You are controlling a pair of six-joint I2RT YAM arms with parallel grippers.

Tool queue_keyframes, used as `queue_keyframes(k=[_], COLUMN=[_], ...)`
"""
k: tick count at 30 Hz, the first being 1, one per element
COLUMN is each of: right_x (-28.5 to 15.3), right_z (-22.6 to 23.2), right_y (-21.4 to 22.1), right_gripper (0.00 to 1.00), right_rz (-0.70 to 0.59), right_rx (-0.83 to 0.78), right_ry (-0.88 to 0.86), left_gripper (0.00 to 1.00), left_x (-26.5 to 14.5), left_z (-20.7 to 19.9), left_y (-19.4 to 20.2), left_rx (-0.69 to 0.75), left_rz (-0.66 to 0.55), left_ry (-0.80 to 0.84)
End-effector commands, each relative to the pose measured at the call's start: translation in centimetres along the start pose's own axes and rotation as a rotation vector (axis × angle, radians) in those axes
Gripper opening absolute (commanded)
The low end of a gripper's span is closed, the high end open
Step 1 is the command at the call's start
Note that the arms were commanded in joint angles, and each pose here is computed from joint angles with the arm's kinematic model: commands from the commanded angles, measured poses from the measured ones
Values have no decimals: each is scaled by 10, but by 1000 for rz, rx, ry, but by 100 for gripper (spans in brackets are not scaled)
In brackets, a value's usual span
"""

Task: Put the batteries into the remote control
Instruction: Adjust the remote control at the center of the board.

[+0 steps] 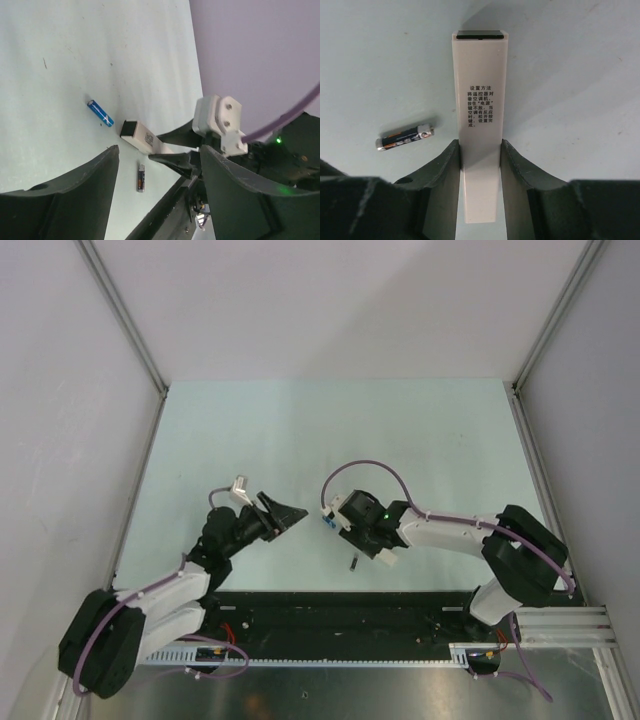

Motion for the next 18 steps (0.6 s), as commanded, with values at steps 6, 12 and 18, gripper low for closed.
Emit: queue_keyframes(k=[6, 12, 18], right_x=[-10, -16, -15], right_z=[6, -4, -7], right_y=[-21, -21, -18], right_gripper=[4, 30, 37], right_rz=[-133, -132, -113], right_rx=[-34, -2, 13], right_ry=[-52, 15, 32], left_gripper=[69, 70, 70], left_x=[16, 16, 16], left_z=[-19, -17, -15], left_y=[-8, -8, -7], left_rx=[32, 32, 38], left_rz=[26, 24, 29], left_ry=[19, 10, 2])
Point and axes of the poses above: each gripper's point midway between its finger pads, its own x axis out along the fingers, its own z axis along the line the jaws close on, y = z × x, the point moved 3 cm from there along -x, back along the fingers, and after that the axes turned 14 degrees about -x, right-handed, at the moved point
